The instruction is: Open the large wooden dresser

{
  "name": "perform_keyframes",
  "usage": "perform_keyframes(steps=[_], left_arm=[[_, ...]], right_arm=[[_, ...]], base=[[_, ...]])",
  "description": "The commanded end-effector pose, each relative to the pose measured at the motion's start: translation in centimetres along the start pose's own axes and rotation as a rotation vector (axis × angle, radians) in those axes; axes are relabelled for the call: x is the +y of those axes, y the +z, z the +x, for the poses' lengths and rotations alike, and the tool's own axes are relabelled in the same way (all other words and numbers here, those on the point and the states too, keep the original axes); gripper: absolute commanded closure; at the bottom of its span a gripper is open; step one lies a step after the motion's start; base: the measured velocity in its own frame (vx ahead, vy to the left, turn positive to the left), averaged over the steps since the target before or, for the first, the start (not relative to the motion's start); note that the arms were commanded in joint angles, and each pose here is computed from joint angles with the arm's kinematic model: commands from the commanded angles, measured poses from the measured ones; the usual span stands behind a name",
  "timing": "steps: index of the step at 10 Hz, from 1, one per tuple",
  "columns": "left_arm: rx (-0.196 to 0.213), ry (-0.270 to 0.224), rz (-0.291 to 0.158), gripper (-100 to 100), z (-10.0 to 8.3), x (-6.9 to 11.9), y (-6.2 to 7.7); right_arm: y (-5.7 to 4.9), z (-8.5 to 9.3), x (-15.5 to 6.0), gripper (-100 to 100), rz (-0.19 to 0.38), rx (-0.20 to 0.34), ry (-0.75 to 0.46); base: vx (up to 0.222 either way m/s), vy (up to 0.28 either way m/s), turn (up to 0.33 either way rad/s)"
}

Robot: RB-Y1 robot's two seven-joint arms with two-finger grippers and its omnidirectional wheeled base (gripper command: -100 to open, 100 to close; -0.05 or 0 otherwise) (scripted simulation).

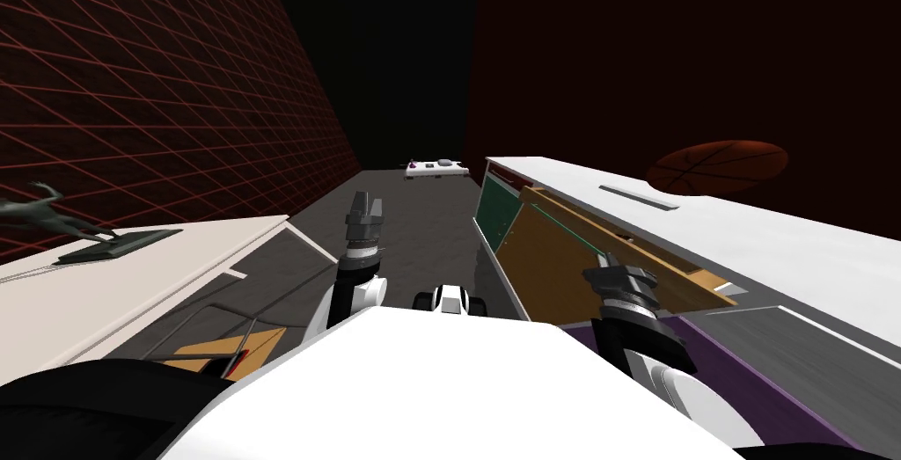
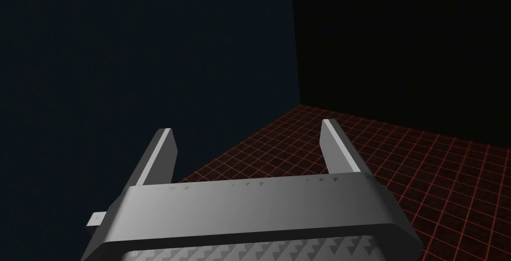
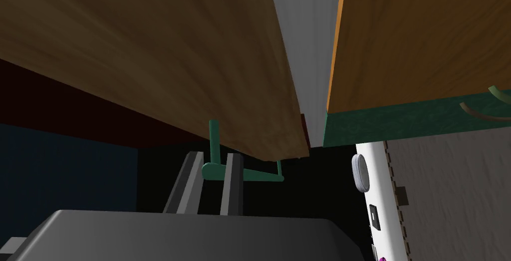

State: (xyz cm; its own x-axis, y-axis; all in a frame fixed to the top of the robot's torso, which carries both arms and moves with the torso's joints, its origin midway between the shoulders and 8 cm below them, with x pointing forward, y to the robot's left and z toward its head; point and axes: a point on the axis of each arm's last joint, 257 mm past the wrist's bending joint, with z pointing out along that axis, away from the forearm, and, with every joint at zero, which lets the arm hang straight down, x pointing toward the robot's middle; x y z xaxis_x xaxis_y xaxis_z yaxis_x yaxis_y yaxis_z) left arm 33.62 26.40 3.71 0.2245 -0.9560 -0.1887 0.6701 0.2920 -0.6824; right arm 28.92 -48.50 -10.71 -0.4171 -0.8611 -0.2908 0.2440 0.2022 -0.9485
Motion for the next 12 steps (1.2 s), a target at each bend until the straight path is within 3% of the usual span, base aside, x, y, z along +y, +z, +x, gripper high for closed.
perform_keyframes(steps=[1,10,11,12], left_arm=[[0.0,0.0,0.0,0,0.0,0.0,0.0],[0.0,0.001,0.0,0,0.0,0.0,0.0],[0.0,0.001,0.0,0,0.0,0.0,0.0],[0.0,0.0,0.0,0,0.0,0.0,0.0]], right_arm=[[-0.6,0.0,-0.6,-100,-0.001,0.002,0.0],[-5.3,-1.8,-6.3,-100,-0.003,-0.016,-0.005],[-5.0,-1.2,-5.6,-100,-0.01,-0.009,-0.006],[-5.1,-1.2,-5.7,0,-0.011,-0.008,-0.006]], base=[[0.018,0.018,-0.013],[0.062,-0.019,-0.016],[0.024,-0.014,-0.011],[0.004,-0.006,-0.001]])
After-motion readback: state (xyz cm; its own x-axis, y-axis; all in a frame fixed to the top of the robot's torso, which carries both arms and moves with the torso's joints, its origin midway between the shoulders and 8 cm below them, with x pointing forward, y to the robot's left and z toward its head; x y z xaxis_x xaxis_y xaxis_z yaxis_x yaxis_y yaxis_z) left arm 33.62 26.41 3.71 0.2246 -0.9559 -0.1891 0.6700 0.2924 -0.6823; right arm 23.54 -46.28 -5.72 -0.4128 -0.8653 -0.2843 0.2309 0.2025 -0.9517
